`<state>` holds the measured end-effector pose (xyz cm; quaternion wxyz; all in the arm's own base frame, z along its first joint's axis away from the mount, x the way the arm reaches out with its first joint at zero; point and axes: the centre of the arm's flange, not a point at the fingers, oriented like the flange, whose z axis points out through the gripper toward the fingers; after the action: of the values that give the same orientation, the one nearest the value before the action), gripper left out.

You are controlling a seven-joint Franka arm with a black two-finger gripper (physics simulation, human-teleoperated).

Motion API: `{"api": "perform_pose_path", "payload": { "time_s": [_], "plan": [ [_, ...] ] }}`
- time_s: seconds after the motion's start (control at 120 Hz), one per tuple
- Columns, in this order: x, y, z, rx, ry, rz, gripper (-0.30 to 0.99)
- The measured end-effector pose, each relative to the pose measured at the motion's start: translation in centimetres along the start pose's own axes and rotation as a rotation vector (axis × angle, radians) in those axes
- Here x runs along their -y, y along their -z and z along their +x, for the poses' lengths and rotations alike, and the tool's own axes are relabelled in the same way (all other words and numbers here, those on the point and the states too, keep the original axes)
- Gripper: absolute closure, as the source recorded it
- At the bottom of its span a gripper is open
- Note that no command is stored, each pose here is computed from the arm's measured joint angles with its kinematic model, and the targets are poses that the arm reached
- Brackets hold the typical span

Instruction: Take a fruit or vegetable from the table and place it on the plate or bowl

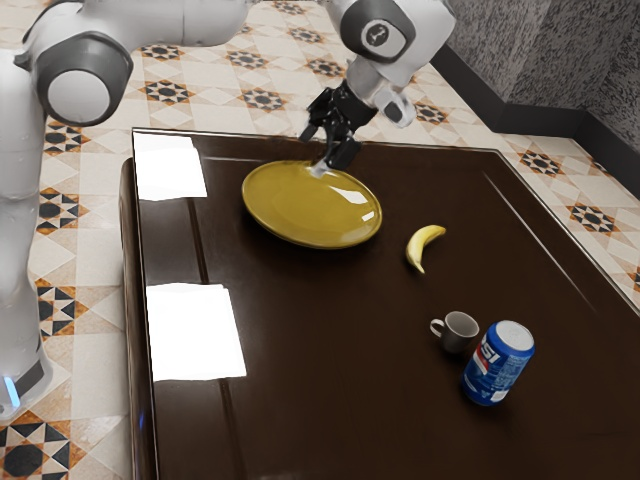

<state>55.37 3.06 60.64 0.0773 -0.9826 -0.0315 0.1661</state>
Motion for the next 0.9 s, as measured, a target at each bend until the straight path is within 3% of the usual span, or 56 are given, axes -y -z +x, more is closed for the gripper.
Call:
{"api": "perform_pose_path", "payload": {
  "time_s": [0.067,0.15,0.283,0.425,0.525,0.65,0.9],
  "plan": [
    [-0.2,1.0,1.5,-0.131,-0.002,0.012,0.0],
    [-0.7,2.4,2.5,-0.252,-0.01,0.014,0.0],
    [0.6,3.8,3.5,-0.375,0.063,-0.028,0.0],
    [-0.4,2.0,7.0,-0.385,0.15,-0.063,0.0],
    [-2.8,2.1,7.4,-0.401,0.205,-0.06,0.0],
    [-3.1,1.9,7.5,-0.38,0.312,-0.121,0.0],
    [-0.7,-2.2,17.2,-0.311,0.523,-0.183,0.0]
  ]
}}
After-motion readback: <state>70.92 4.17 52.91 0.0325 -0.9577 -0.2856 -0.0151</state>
